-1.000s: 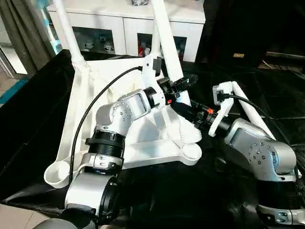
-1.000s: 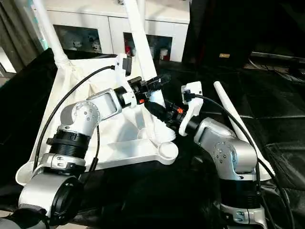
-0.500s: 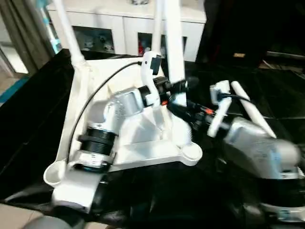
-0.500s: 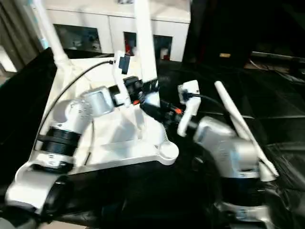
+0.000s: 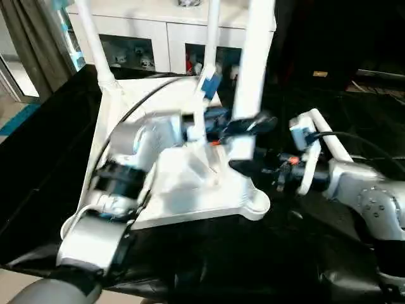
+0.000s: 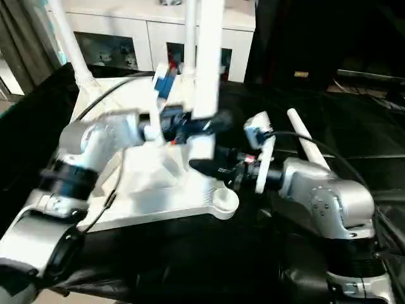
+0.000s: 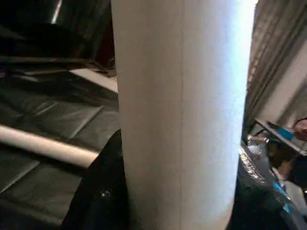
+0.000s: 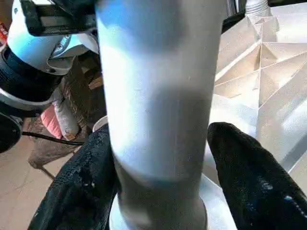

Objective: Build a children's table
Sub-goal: Pick table leg

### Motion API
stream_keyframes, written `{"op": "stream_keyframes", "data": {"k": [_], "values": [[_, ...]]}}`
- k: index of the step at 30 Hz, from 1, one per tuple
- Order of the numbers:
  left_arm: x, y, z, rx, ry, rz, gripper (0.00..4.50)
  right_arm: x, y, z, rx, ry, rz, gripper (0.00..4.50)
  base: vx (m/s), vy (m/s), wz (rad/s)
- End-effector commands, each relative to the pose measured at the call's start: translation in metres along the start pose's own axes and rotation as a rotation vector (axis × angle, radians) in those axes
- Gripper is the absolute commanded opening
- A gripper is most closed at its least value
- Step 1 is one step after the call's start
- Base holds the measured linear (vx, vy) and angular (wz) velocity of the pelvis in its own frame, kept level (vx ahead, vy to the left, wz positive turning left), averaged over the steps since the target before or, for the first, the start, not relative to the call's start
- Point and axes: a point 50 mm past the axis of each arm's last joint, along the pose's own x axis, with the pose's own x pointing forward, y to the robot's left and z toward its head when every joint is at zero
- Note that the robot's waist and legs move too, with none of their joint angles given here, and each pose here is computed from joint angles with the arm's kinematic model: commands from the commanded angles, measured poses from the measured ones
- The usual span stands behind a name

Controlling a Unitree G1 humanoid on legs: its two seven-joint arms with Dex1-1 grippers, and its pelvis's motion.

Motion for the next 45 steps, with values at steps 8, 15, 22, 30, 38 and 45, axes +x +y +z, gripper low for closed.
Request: {"op": "stream_keyframes", "data": {"k": [8,15,22,30,38,45], "values": [[0.005,-0.011,0.01,0.026,-0.018,-0.099,1.91,0.002,-0.002,-0.003,0.022,0.022,-0.015,2.68,0.0,0.0,0.0],[0.005,-0.011,0.009,0.018,-0.02,-0.101,1.91,0.004,-0.003,-0.003,0.028,0.016,-0.021,2.09,0.0,0.0,0.0],[0.006,-0.006,0.011,0.009,-0.048,-0.022,2.61,0.006,-0.004,-0.003,0.028,0.005,-0.036,1.96,0.0,0.0,0.0],[0.002,0.0,0.013,0.012,-0.095,0.053,2.59,0.007,-0.006,-0.001,0.024,-0.003,-0.047,1.95,0.0,0.0,0.0],[0.002,0.002,0.015,0.004,-0.108,0.077,2.19,0.009,-0.007,0.001,0.017,-0.007,-0.055,1.94,0.0,0.0,0.0],[0.005,-0.001,0.016,0.009,-0.096,0.053,1.88,0.008,-0.006,0.003,0.007,-0.026,-0.046,2.64,0.0,0.0,0.0]]}}
